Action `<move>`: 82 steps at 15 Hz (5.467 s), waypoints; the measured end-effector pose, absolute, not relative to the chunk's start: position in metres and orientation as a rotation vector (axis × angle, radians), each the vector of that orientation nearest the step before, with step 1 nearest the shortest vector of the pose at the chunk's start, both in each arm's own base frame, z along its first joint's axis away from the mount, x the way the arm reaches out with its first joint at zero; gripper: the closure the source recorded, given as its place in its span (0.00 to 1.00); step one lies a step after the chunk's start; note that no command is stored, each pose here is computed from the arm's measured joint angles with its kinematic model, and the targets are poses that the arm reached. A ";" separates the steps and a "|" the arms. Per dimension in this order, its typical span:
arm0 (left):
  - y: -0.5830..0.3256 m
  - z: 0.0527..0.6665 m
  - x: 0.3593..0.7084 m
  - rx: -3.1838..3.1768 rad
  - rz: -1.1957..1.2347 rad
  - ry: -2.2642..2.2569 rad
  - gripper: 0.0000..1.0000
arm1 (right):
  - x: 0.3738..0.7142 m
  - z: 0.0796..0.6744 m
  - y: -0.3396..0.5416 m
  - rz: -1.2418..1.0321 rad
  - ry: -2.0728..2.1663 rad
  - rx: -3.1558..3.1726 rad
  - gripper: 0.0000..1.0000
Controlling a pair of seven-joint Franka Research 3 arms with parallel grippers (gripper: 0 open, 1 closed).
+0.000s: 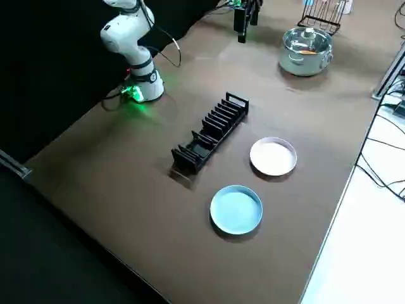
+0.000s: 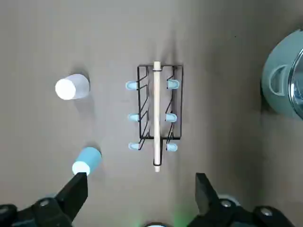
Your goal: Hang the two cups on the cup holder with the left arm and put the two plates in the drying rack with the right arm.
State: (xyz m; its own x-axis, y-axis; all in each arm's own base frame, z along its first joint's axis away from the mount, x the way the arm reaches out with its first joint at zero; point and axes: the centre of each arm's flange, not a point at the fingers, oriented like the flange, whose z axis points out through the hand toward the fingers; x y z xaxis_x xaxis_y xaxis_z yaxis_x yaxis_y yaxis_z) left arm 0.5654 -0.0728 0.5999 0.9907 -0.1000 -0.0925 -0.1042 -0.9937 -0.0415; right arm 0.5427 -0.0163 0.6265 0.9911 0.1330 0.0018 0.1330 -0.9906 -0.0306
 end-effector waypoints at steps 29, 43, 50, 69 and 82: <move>0.143 0.273 0.424 -3.099 0.060 -0.021 0.00 | 0.632 0.426 -0.151 -0.022 0.097 -3.177 0.01; 0.182 0.224 0.398 -3.125 0.062 0.002 0.00 | 0.637 0.236 -0.346 -0.429 0.353 -3.351 0.41; 0.183 0.206 0.375 -3.133 0.065 -0.033 0.00 | 0.629 0.186 -0.367 -0.440 0.492 -3.280 0.46; 0.120 0.379 0.499 -3.066 0.134 -0.167 0.31 | 0.651 0.238 -0.339 -0.219 0.426 -3.234 0.94; -0.014 0.395 0.570 -3.078 0.215 -0.371 0.31 | 0.645 0.460 -0.207 0.407 -0.375 -3.341 0.97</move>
